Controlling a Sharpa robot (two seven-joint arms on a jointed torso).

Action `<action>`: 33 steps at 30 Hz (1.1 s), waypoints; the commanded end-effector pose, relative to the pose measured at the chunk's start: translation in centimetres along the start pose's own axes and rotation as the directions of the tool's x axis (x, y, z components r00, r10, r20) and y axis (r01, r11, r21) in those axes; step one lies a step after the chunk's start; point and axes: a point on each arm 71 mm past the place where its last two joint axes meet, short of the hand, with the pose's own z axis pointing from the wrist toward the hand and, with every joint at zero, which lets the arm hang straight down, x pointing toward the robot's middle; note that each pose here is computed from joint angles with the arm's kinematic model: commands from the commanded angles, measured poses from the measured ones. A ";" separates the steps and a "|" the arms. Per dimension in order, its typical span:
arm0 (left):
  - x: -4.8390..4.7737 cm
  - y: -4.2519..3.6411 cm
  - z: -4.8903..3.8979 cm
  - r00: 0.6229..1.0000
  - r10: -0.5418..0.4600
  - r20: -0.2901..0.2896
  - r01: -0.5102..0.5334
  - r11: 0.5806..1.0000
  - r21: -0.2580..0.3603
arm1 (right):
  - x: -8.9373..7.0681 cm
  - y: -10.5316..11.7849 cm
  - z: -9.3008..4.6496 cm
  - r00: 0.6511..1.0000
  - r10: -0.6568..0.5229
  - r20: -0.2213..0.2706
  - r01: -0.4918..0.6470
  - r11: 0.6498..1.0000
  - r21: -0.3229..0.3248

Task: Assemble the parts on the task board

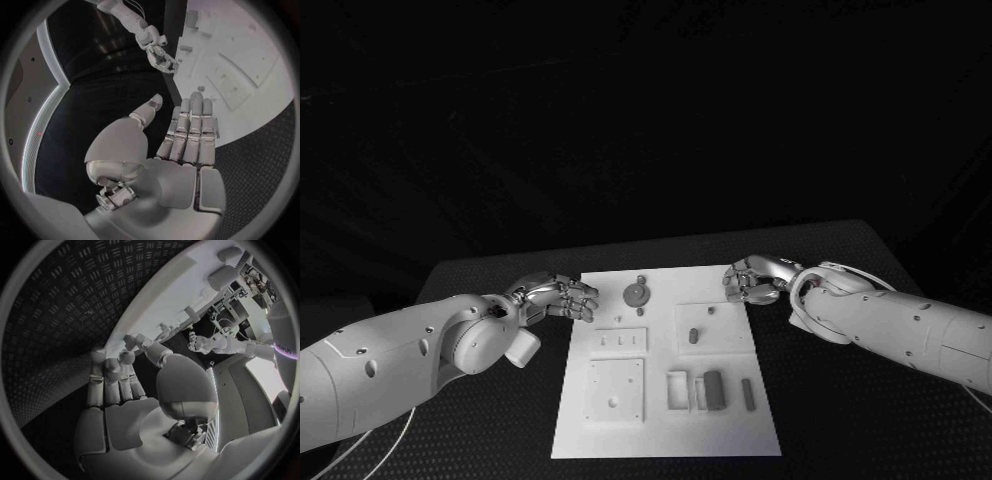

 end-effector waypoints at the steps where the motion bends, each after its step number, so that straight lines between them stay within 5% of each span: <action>1: 0.17 -0.12 0.02 1.000 -0.005 -0.017 0.005 1.000 0.009 | 0.4 0.0 0.0 1.000 0.004 -0.017 -0.004 1.000 -0.002; 33: 0.13 -0.07 -0.05 1.000 -0.005 -0.020 0.005 1.000 0.006 | 0.8 -0.4 0.3 1.000 -0.003 -0.003 0.003 1.000 0.019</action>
